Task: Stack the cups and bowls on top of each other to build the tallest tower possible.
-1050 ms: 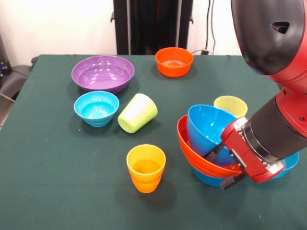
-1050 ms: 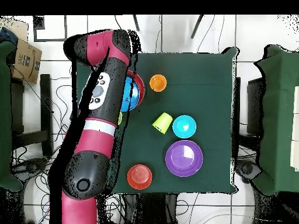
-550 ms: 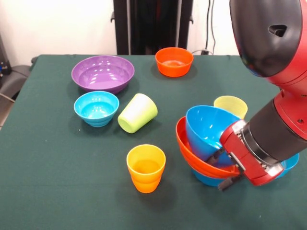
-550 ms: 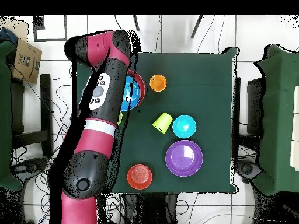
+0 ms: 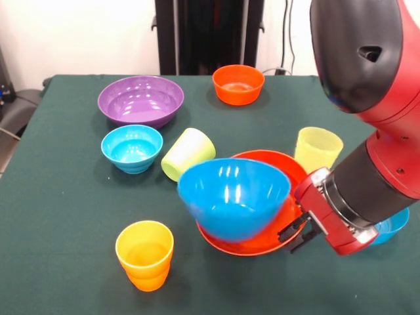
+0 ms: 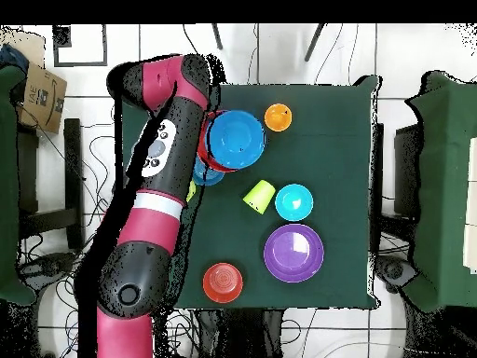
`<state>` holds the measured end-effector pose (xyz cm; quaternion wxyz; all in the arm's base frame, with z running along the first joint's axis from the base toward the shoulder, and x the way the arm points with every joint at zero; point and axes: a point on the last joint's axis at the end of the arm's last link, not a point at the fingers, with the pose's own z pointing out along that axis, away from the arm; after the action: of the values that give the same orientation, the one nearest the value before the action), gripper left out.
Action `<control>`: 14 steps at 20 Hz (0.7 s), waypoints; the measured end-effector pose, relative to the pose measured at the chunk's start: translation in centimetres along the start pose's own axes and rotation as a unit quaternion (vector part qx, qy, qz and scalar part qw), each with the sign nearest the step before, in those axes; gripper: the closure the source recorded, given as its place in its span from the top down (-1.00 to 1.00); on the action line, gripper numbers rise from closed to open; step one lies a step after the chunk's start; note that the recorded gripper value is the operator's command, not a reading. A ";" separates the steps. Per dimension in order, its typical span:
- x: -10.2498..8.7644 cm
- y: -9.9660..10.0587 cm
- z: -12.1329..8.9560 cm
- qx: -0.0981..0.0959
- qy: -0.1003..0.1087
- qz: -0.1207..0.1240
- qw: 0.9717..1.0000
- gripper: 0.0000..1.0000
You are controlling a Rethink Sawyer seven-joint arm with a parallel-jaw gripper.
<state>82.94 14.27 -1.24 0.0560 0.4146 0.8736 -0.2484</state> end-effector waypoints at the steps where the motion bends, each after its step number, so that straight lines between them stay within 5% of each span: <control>1: 0.0 0.0 0.1 0.000 -0.001 0.000 1.000 -1.00; 14: -0.3 -0.4 0.6 0.003 -0.002 0.004 1.000 -1.00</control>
<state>82.79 13.57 -1.54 0.0577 0.4180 0.8710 -0.2515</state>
